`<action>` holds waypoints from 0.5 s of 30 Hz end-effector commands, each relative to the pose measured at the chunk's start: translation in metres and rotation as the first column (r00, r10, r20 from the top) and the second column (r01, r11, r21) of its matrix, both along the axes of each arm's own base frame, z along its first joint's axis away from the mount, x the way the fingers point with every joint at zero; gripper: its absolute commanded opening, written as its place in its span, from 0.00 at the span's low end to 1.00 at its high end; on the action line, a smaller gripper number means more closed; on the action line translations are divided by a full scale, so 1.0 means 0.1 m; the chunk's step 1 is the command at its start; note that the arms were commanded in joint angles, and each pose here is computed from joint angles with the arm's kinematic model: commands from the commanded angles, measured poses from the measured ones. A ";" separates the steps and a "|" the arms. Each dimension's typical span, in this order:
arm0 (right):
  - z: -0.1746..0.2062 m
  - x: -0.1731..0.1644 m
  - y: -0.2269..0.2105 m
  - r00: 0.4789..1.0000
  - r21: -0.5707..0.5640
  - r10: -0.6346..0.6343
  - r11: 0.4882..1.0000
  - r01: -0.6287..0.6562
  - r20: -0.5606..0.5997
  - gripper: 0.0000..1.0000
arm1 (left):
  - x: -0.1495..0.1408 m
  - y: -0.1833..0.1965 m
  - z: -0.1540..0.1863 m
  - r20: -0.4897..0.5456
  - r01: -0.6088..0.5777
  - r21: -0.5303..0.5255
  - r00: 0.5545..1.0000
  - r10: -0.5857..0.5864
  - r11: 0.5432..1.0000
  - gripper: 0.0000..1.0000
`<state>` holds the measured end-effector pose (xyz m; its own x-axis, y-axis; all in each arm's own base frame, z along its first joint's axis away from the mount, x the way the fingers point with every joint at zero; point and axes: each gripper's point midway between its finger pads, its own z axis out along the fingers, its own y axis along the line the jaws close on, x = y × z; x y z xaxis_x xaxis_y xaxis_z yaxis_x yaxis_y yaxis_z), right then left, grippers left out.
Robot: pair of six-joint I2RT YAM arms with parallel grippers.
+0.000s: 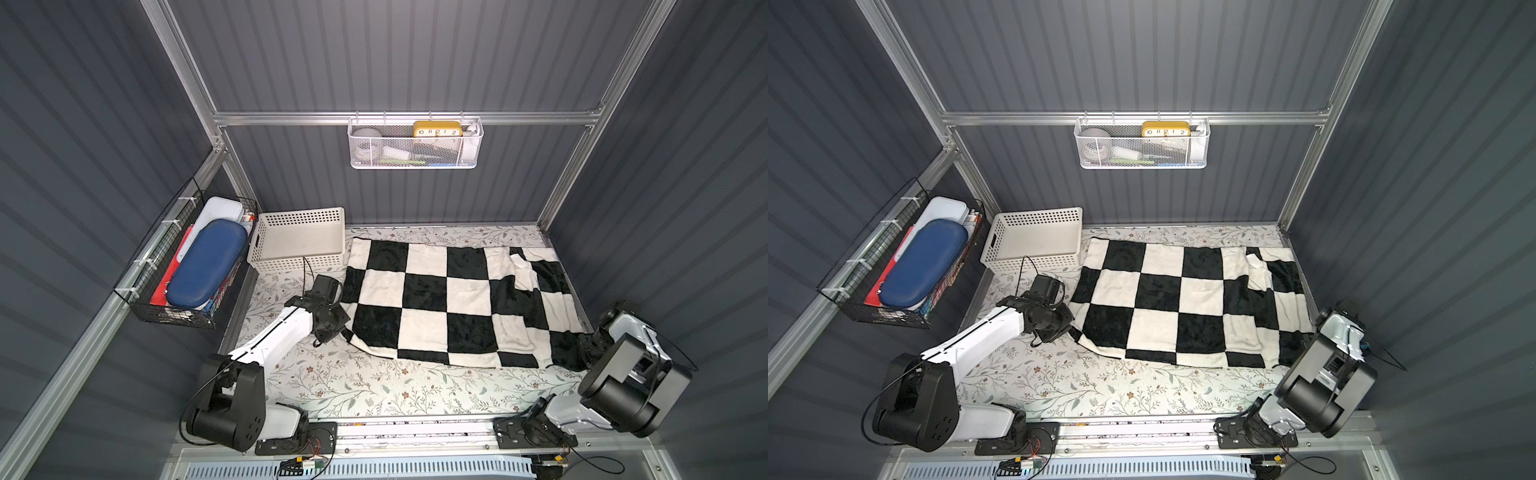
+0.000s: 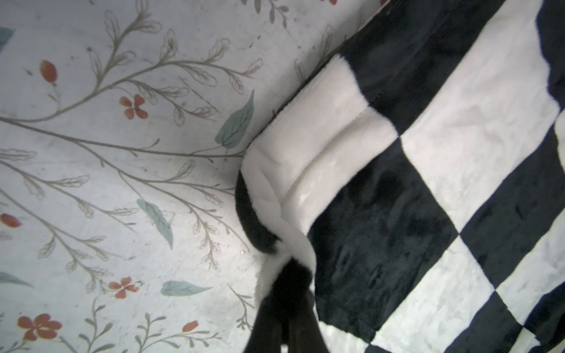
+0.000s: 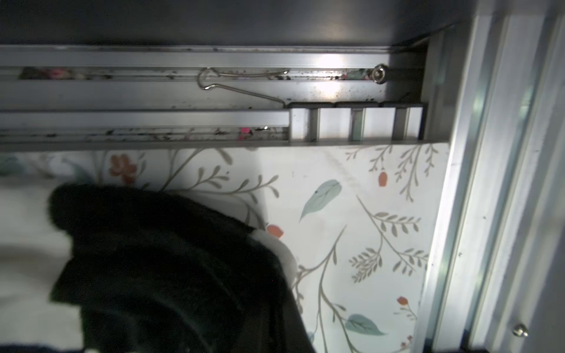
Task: Roll up the pillowcase
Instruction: Fold the pillowcase at the center of the board.
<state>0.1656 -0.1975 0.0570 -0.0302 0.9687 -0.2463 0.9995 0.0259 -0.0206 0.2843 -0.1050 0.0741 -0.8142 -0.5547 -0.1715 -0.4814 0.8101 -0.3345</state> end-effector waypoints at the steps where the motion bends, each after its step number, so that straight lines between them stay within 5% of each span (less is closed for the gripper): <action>1: 0.24 0.13 0.11 0.996 -0.007 0.088 0.996 -0.087 0.005 0.00 | 0.12 0.04 0.24 0.059 0.001 0.018 0.998 -0.002 1.000 0.00; 15: 0.88 0.67 -0.05 0.977 -0.105 0.175 0.981 -0.163 0.121 0.00 | 0.73 0.18 0.80 0.225 -0.048 0.052 0.974 0.035 0.998 0.00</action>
